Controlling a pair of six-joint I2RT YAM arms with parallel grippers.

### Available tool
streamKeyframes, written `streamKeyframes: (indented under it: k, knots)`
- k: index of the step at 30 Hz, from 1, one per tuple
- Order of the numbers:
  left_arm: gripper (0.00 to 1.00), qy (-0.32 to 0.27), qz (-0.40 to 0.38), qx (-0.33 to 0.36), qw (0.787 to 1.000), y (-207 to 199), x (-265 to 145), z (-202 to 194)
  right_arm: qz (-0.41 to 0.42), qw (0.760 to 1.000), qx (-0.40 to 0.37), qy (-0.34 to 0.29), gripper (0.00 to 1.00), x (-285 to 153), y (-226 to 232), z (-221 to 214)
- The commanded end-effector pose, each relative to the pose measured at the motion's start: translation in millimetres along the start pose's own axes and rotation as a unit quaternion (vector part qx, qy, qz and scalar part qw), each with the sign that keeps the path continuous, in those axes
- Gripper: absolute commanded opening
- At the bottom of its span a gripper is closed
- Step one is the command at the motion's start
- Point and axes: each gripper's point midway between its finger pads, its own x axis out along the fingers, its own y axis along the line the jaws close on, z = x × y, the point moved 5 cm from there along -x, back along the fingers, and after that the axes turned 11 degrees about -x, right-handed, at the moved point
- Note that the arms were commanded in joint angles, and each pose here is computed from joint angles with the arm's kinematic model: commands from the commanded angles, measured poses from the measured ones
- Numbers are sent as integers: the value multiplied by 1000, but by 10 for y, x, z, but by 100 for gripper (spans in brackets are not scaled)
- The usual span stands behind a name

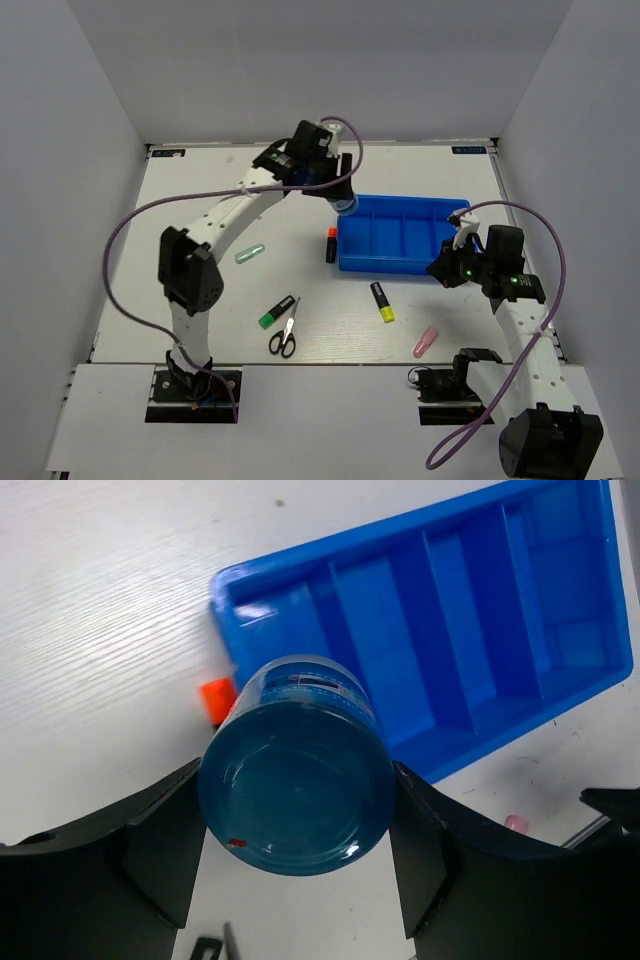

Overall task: Sort the stationery into containers
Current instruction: Place the stationery into the container

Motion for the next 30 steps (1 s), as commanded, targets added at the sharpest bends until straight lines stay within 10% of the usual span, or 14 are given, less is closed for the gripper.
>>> streamKeyframes:
  k: [1,11,19,30]
  knots:
    - [0,-2,-73,0,997,-414,25,110,-12,1000,-10,-15,5,-40,-30,149]
    - [1,40,-47,-5,998,-331,643,-176,-13,1000,-12,-11,8,-33,-30,147]
    - [63,60,-23,5,998,-249,741,-319,-18,1000,-13,-7,16,-22,-45,145]
    - [79,63,-14,20,998,-300,765,-352,-19,1000,-13,-2,22,-15,-47,130]
